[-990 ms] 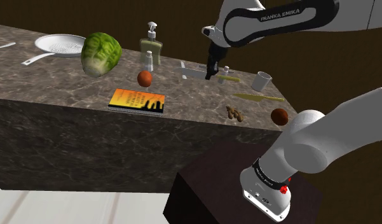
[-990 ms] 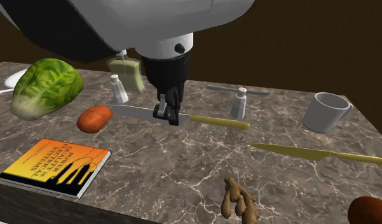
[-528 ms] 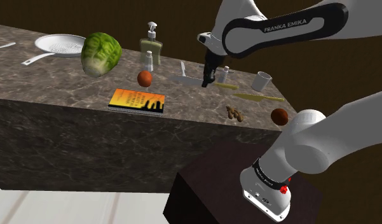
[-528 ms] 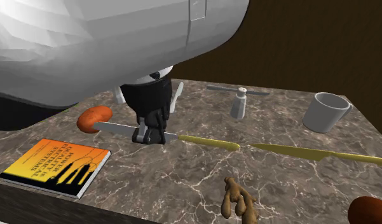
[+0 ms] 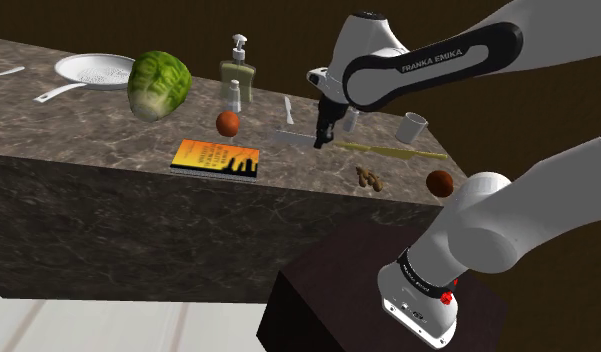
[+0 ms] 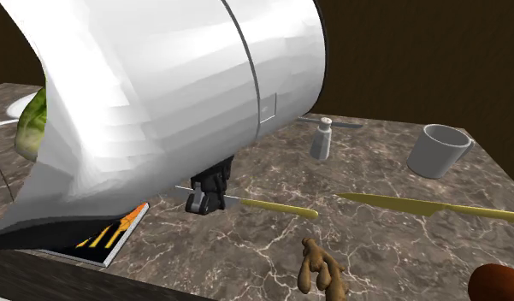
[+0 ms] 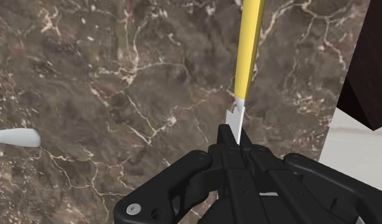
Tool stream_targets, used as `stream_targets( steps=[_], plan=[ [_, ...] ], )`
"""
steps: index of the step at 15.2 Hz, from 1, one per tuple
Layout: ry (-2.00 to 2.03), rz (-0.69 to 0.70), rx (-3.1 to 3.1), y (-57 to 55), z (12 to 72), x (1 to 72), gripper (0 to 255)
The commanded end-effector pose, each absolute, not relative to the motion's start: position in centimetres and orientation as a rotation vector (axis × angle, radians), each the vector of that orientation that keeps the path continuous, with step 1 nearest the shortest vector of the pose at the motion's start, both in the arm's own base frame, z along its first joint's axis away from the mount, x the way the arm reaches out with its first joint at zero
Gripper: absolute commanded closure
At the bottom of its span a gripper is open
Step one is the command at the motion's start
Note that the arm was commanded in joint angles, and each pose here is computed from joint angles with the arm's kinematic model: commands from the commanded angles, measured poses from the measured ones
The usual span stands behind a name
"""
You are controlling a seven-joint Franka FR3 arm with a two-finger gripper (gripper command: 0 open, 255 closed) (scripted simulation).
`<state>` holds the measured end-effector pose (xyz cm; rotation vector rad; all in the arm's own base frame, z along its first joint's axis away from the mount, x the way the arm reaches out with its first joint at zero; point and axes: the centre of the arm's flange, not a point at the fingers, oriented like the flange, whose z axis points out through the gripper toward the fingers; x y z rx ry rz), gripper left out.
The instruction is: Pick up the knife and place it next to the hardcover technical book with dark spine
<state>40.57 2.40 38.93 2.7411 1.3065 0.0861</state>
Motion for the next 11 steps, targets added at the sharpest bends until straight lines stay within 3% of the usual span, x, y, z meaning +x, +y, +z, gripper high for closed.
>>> stream_targets(
  steps=[1,11],
  plan=[
    [1.306,0.087,2.741,2.5,37.8,40.4,255],
    [1.306,0.087,2.741,2.5,34.1,40.4,255]
  ],
)
